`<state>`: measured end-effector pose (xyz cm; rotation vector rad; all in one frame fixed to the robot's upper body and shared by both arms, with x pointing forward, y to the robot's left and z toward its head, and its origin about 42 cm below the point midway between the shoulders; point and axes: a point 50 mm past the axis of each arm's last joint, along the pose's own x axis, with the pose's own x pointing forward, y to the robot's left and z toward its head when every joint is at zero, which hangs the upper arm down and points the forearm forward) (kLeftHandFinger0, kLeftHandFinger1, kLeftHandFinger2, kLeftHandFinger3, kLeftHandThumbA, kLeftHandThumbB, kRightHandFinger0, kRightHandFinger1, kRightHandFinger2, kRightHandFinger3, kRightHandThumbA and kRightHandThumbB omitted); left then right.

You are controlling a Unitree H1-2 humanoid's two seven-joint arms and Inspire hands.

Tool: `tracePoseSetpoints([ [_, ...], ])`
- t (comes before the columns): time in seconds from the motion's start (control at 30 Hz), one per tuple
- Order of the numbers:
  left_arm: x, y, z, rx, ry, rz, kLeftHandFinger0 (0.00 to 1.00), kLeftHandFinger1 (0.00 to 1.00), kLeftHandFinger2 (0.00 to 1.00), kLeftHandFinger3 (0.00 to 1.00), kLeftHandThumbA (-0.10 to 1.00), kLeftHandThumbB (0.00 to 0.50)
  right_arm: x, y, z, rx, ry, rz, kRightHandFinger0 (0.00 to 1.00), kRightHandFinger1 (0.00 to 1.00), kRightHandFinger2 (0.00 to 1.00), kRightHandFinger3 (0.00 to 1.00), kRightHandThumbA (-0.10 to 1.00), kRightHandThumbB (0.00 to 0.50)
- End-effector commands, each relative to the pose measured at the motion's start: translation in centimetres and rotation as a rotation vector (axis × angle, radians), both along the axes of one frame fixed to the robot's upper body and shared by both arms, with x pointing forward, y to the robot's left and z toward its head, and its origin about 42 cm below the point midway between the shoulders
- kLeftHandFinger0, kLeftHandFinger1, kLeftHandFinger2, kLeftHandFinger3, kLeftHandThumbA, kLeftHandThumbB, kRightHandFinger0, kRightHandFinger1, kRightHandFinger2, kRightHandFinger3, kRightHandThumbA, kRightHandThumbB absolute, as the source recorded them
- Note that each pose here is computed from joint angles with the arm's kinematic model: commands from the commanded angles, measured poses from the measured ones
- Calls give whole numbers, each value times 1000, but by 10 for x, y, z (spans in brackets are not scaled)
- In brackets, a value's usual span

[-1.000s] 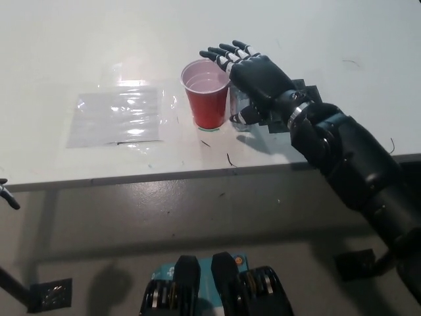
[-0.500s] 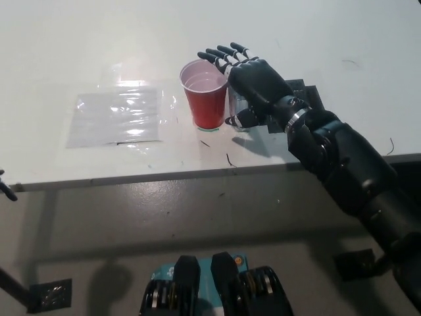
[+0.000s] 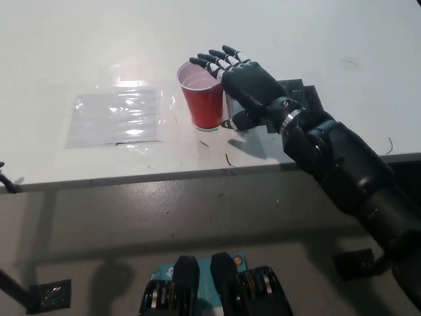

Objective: The robot uses its right hand to press the hand soap kept in the middle of the table to get liquid hand soap out

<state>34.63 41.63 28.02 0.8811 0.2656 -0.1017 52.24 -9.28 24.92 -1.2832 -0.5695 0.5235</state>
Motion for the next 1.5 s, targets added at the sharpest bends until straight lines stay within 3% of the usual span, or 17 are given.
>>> tracePoseSetpoints([
  [0.0, 2, 10, 25, 44, -41, 26, 1000, 1000, 1000, 850, 1000, 120, -19, -16, -82, -190, 246, -39, 1000, 1000, 1000, 1000, 1000, 430],
  [0.17, 2, 11, 27, 42, -42, 30, 1000, 1000, 1000, 878, 1000, 139, -19, -18, -83, -204, 272, -46, 1000, 1000, 1000, 1000, 1000, 450],
  [0.3, -1, 12, 24, 43, -33, 34, 1000, 1000, 1000, 887, 1000, 124, -20, -21, -87, -208, 280, -47, 1000, 1000, 1000, 1000, 1000, 460],
  [0.47, -3, 13, 19, 44, -24, 38, 1000, 1000, 1000, 803, 1000, 127, -17, -24, -78, -190, 246, -35, 1000, 1000, 1000, 1000, 1000, 413],
  [0.5, -3, 13, 19, 44, -23, 37, 1000, 1000, 1000, 813, 1000, 140, -15, -23, -69, -188, 232, -38, 1000, 1000, 1000, 1000, 1000, 406],
  [0.6, -6, 13, 14, 39, -13, 39, 1000, 1000, 1000, 854, 1000, 112, -8, -24, -36, -144, 169, -31, 1000, 1000, 1000, 1000, 1000, 376],
  [0.67, -7, 14, 12, 35, -6, 40, 1000, 1000, 1000, 828, 1000, 118, 2, -25, 2, -111, 66, -24, 1000, 1000, 1000, 1000, 1000, 423],
  [0.83, -10, 15, 7, 27, 4, 45, 1000, 1000, 1000, 868, 1000, 140, 13, -21, 78, -81, -68, -29, 1000, 1000, 1000, 1000, 1000, 425],
  [1.03, -14, 15, 2, 33, 15, 47, 1000, 1000, 1000, 849, 1000, 129, 13, -13, 145, -58, -205, 16, 1000, 1000, 1000, 1000, 1000, 405],
  [1.07, -16, 16, 0, 27, 22, 46, 1000, 1000, 1000, 858, 1000, 137, 11, -8, 169, -50, -235, 27, 1000, 1000, 1000, 1000, 1000, 422],
  [1.33, -20, 14, -7, 15, 34, 55, 1000, 1000, 1000, 838, 1000, 125, 4, 0, 203, 3, -334, 63, 1000, 1000, 1000, 1000, 1000, 413],
  [1.47, -21, 16, -10, 7, 36, 55, 1000, 1000, 1000, 842, 1000, 129, -1, -12, 205, 33, -330, 46, 1000, 1000, 1000, 1000, 1000, 435],
])
